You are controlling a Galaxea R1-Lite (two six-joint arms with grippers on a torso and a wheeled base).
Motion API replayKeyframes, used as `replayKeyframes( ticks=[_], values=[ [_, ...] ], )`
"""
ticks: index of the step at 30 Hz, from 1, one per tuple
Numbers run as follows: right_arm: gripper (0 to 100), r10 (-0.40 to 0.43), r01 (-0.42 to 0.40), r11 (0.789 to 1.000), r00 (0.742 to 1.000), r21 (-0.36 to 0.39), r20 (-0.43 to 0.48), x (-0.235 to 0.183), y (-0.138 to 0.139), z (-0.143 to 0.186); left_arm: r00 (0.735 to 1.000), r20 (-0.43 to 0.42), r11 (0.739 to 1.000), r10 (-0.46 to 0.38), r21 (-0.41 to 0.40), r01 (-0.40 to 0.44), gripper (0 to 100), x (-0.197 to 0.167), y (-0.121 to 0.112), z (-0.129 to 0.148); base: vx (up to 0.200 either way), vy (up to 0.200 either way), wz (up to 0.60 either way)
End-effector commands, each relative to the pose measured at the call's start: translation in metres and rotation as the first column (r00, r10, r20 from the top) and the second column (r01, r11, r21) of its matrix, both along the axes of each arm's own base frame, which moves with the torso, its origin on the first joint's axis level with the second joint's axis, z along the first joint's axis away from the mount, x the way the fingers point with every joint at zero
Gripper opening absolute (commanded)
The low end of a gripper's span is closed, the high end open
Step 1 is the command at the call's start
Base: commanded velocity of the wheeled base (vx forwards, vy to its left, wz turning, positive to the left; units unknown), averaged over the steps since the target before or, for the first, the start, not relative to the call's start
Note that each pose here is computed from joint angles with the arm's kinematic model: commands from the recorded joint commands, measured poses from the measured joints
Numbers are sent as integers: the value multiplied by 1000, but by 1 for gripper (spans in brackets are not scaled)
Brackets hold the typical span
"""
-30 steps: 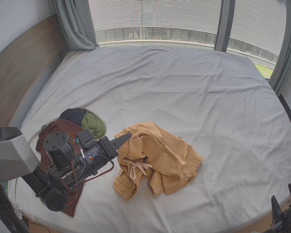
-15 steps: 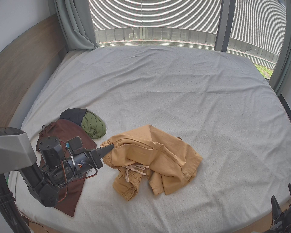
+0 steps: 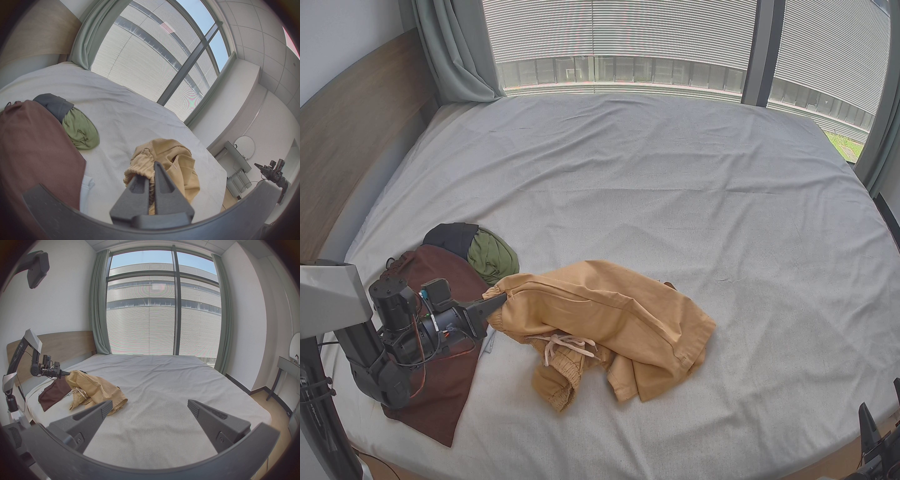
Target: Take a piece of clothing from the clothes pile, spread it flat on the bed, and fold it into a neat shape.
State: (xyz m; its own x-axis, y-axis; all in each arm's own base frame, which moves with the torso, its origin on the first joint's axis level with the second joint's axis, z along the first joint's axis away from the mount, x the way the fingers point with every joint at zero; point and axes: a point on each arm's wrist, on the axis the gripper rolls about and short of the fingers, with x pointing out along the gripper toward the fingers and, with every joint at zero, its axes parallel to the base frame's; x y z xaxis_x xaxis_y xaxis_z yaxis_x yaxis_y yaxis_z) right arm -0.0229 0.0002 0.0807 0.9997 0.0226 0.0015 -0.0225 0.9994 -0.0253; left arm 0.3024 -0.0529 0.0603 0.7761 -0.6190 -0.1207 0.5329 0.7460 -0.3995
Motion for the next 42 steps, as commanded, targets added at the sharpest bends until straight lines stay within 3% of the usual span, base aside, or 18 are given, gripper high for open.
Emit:
replayKeyframes(
  ticks=[1,21,24,25,26,35,42],
  values=[
    [100,0,0,1000,1000,-7,0,0,0,-5,999,21,1000,26,-4,-26,0,8,8,2,0,0,0],
    [100,11,-11,1000,1000,2,5,0,0,-5,999,41,999,33,-11,-33,0,21,9,0,0,0,0],
    [100,27,-27,1000,997,2,75,-2,1,7,999,41,999,35,-11,-34,0,21,9,0,0,0,0],
    [100,39,-39,999,988,-1,151,-8,1,25,998,46,999,36,-12,-36,0,22,10,1,0,0,0],
    [100,40,-40,999,986,-4,162,-10,2,32,998,49,999,36,-12,-36,0,22,10,1,0,0,0],
    [100,129,-129,992,992,8,3,13,3,59,997,73,1000,11,-18,-9,0,18,2,11,0,0,0],
    [100,235,-228,972,960,60,-153,49,6,84,997,76,1000,13,-15,-12,0,19,4,10,0,0,0]
  ],
)
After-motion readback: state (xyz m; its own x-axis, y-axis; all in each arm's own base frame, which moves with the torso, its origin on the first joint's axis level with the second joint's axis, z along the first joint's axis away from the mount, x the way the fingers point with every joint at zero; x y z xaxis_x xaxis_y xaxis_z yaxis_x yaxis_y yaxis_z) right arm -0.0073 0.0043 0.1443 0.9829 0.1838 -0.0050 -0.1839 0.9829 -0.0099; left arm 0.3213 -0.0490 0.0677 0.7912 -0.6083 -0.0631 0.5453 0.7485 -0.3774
